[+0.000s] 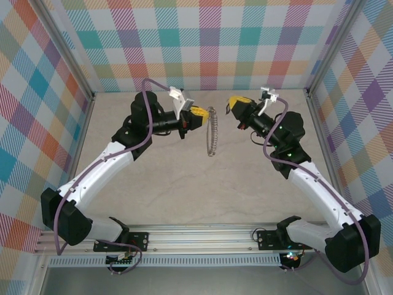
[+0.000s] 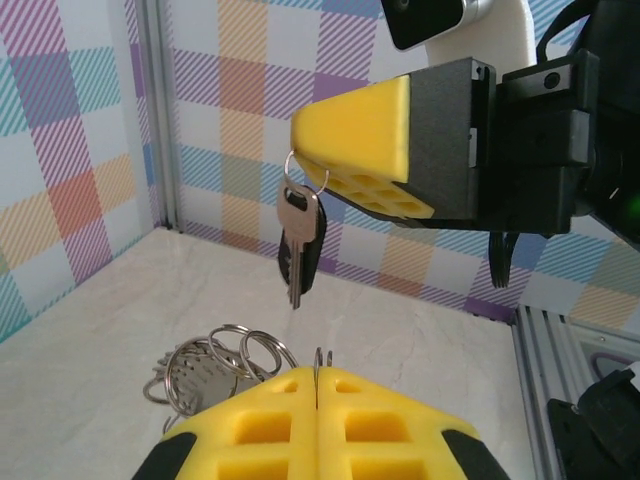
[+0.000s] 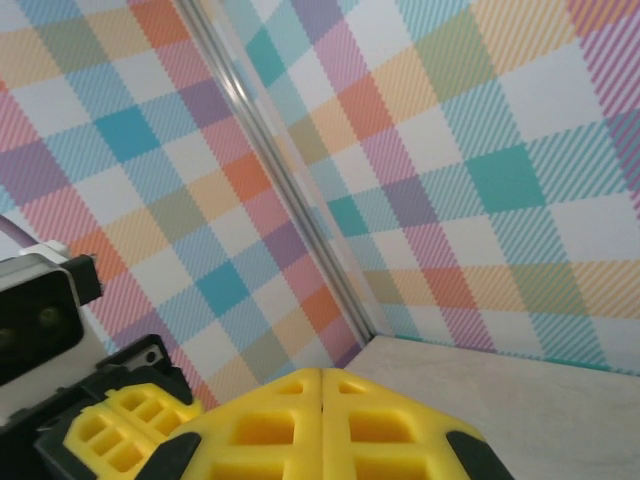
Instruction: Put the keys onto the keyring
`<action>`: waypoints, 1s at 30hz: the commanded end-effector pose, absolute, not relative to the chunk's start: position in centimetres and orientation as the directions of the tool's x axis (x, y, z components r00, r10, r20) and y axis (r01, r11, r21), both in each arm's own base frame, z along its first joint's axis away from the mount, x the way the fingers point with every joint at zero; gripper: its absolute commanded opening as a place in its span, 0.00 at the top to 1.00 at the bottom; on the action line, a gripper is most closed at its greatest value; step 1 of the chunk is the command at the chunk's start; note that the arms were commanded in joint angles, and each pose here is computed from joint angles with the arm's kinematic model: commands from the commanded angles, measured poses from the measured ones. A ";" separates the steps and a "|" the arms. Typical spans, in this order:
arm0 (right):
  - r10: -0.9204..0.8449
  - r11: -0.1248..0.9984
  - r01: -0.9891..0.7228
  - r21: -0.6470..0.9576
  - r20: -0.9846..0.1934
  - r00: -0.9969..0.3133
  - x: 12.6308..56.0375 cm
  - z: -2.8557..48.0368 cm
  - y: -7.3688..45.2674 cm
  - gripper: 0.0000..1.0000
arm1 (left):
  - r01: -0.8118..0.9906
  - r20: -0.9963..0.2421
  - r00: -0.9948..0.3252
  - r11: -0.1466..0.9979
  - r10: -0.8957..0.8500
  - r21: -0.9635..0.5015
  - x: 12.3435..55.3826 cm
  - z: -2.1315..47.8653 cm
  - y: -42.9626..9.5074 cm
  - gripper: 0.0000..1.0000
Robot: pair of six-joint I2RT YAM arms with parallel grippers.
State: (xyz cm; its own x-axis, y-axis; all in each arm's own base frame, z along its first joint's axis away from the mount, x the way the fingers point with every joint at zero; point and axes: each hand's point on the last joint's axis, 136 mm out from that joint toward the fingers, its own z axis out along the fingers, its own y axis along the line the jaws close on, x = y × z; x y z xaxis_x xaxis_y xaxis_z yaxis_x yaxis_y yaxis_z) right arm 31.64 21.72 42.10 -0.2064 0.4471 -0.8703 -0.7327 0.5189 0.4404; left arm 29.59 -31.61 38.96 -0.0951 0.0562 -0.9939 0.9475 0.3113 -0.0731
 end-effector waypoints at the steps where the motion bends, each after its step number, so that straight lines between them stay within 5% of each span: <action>1: 0.492 0.432 -0.809 0.399 -0.856 -0.159 29.8 44.2 21.9 1.00 | 0.951 -0.998 0.062 0.304 -0.013 0.056 28.1 42.7 -31.1 1.00; 30: 0.548 0.274 -0.855 0.441 -0.802 -0.238 28.4 43.2 22.8 1.00 | 0.979 -0.996 -0.023 0.200 -0.090 -0.040 27.9 43.4 -32.7 1.00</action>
State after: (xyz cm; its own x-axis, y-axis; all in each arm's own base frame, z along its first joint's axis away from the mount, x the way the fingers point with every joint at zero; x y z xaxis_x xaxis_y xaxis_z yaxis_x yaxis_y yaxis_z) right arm 29.19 22.59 41.54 -0.2614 0.5277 -0.8082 -0.8179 0.3235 0.4757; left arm 29.10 -32.30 40.33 -0.0922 -0.0328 -0.9952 0.9640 0.2473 -0.0974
